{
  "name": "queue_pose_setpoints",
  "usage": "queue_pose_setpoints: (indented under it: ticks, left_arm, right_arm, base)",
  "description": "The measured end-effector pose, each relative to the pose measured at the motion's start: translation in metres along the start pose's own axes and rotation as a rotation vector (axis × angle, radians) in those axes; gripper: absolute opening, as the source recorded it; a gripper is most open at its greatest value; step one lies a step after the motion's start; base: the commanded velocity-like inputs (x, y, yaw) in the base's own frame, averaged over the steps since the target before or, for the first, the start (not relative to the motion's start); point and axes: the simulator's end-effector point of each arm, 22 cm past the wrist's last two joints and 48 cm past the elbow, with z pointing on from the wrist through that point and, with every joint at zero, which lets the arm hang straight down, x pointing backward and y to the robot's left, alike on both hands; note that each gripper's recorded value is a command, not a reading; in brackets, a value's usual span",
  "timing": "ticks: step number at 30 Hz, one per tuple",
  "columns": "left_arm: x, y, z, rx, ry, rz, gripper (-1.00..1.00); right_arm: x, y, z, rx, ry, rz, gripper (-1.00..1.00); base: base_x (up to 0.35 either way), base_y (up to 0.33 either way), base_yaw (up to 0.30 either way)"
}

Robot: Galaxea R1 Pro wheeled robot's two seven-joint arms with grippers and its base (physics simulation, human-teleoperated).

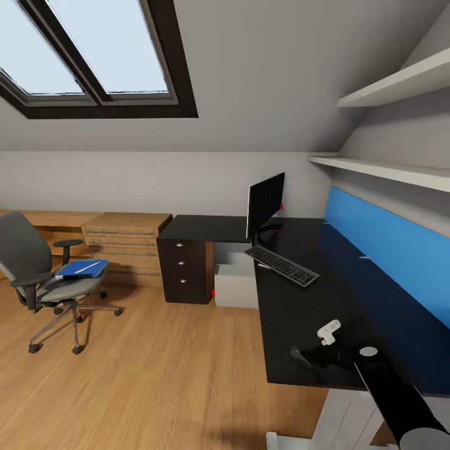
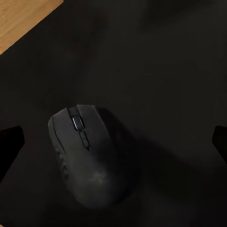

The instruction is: In the bedroom, organize the workspace by keeping the computer under the desk, ensuring the monitor is on the desk, placing the keyboard on the desk next to the monitor, placing the mouse on the desk next to the keyboard, moving the folder from the swivel chair onto the desk next to the mouse, stacking the notebook on top of the folder with the pen on top of the notebook, and positioning the swivel chair next to the desk.

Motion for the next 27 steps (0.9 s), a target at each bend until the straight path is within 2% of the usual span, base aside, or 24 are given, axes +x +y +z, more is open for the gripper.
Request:
queue_pose_setpoints:
  ticks: [27]
  left_arm:
    - [0.031,-0.001,0.030,-0.002,-0.001,-0.002,1.00]
  right_arm:
    - [0.038,0.014,0.032,-0.012,0.013,0.004,1.00]
  base:
    - [0.000,0.000,0.000]
